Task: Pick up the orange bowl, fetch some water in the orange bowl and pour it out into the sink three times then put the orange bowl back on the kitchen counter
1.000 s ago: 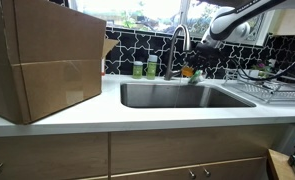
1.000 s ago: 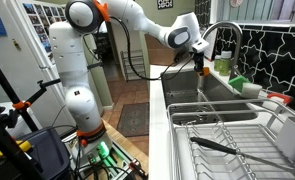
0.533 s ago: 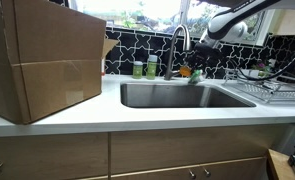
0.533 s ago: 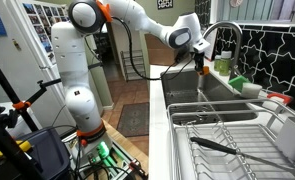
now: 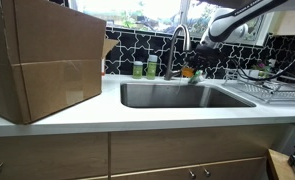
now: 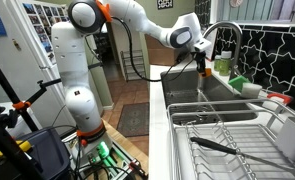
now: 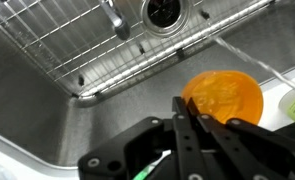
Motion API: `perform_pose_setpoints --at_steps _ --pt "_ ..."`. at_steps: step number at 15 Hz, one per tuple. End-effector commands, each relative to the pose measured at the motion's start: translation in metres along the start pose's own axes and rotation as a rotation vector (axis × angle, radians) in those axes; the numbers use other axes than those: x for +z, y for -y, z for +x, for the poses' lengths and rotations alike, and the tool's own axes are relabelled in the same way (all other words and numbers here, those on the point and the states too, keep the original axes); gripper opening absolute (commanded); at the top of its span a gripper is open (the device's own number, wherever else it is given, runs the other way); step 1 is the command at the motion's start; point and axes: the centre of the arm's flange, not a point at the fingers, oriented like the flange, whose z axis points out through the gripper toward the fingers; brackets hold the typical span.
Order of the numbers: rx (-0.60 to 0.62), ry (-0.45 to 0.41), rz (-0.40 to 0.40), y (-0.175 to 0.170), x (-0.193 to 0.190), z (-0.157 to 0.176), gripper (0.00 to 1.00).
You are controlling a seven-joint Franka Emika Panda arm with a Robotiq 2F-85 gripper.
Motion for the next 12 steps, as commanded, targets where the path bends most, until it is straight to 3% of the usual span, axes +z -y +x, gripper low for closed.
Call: perform_pose_setpoints --at_steps 1,6,12 --pt "-0.066 -0.139 -0.141 -0.025 -0.011 -0.008 0.01" --pt "-0.244 -0.361 -0.281 -0.041 -0.026 -0.019 0.01" --pt "-0.435 -0.642 -0.405 -0.033 -0.037 -0.032 0.01"
